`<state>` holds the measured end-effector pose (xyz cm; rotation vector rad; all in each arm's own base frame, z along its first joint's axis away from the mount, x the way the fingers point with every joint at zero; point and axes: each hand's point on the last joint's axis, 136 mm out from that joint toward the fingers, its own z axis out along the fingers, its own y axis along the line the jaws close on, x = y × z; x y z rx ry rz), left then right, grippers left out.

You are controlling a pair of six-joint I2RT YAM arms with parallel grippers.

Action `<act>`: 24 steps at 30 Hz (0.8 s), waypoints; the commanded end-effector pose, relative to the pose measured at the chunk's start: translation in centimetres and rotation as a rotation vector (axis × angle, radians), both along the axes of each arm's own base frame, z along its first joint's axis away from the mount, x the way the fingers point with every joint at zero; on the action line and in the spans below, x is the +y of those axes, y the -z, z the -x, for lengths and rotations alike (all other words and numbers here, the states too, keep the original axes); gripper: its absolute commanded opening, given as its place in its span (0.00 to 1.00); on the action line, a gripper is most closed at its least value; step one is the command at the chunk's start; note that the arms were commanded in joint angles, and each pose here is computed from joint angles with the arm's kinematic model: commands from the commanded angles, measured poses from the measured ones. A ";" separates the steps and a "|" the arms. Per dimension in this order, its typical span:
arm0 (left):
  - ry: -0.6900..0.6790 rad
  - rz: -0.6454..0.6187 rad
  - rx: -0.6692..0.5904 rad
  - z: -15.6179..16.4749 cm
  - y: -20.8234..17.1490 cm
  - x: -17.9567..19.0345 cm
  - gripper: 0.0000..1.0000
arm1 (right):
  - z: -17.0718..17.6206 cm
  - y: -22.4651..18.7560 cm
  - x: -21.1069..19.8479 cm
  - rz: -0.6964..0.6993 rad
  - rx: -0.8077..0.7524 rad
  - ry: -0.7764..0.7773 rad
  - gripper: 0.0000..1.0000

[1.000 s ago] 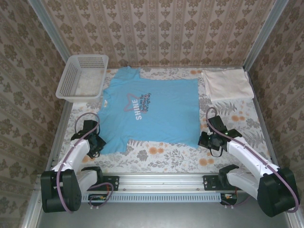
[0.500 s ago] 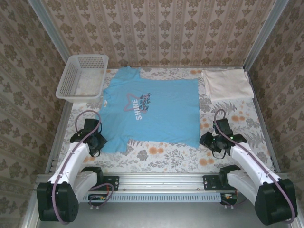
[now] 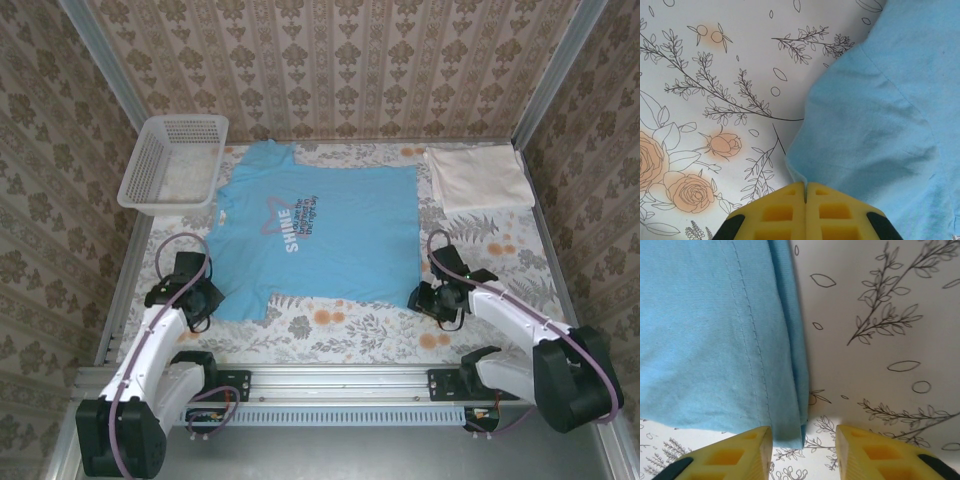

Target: Fold and stack the t-shirts

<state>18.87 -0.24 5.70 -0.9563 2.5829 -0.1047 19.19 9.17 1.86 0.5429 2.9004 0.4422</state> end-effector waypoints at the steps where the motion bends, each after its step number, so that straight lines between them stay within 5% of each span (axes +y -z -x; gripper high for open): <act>1: 0.024 0.006 -0.005 0.1 0.1 -0.3 0.00 | -0.7 0.1 0.0 0.035 0.004 0.001 0.34; 11: 0.046 0.014 -0.017 -0.2 -0.1 -0.6 0.00 | -1.7 -0.1 -1.5 0.154 0.016 -0.019 0.00; 18: 0.087 0.054 -0.022 -0.3 -0.1 -1.9 0.00 | -1.2 0.0 -4.0 0.197 0.012 0.083 0.00; 24: 0.158 0.077 0.007 -0.3 -0.2 -3.8 0.00 | -0.9 -0.2 -6.0 0.040 -0.058 0.295 0.00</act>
